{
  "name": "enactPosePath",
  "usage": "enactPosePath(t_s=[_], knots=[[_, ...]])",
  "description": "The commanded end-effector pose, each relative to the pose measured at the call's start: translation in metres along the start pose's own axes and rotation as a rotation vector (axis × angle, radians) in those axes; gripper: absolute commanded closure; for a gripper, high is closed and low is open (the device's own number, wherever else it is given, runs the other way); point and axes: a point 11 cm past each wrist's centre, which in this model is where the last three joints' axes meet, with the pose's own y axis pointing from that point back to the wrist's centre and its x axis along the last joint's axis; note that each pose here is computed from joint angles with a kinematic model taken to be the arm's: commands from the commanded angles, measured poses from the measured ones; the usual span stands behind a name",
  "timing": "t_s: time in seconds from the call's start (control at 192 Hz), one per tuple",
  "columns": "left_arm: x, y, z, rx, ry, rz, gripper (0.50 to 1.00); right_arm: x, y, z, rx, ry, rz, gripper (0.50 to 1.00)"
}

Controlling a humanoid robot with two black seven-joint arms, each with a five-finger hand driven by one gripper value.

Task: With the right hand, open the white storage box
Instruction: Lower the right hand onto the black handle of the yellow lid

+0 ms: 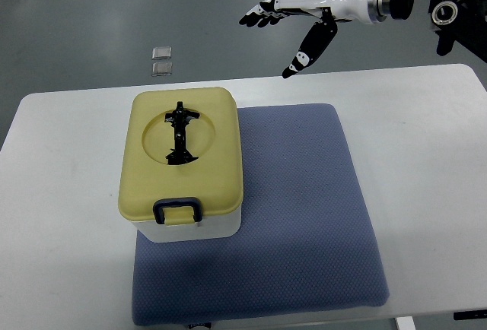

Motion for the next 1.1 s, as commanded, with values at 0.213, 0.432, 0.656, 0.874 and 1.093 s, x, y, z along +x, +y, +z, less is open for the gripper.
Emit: enactPosePath(t_s=[0.213,0.432,0.656,0.874,1.093], knots=[[-0.001,0.000,0.000,0.002,0.001,-0.003,0.500,-0.002,-0.026,-0.042,0.057,0.036,-0.025,0.570],[0.003,0.000,0.000,0.000,0.006,0.010,0.500,-0.029,-0.057,-0.078,0.127,0.071,-0.091,0.570],[0.005,0.000,-0.002,0.002,0.011,0.017,0.500,-0.048,-0.073,-0.091,0.136,0.144,-0.120,0.570],[0.005,0.000,-0.003,0.003,0.013,0.016,0.500,-0.064,-0.085,-0.107,0.174,0.147,-0.149,0.570],[0.005,0.000,-0.003,0.003,0.013,0.016,0.500,-0.070,-0.090,-0.114,0.187,0.156,-0.158,0.572]])
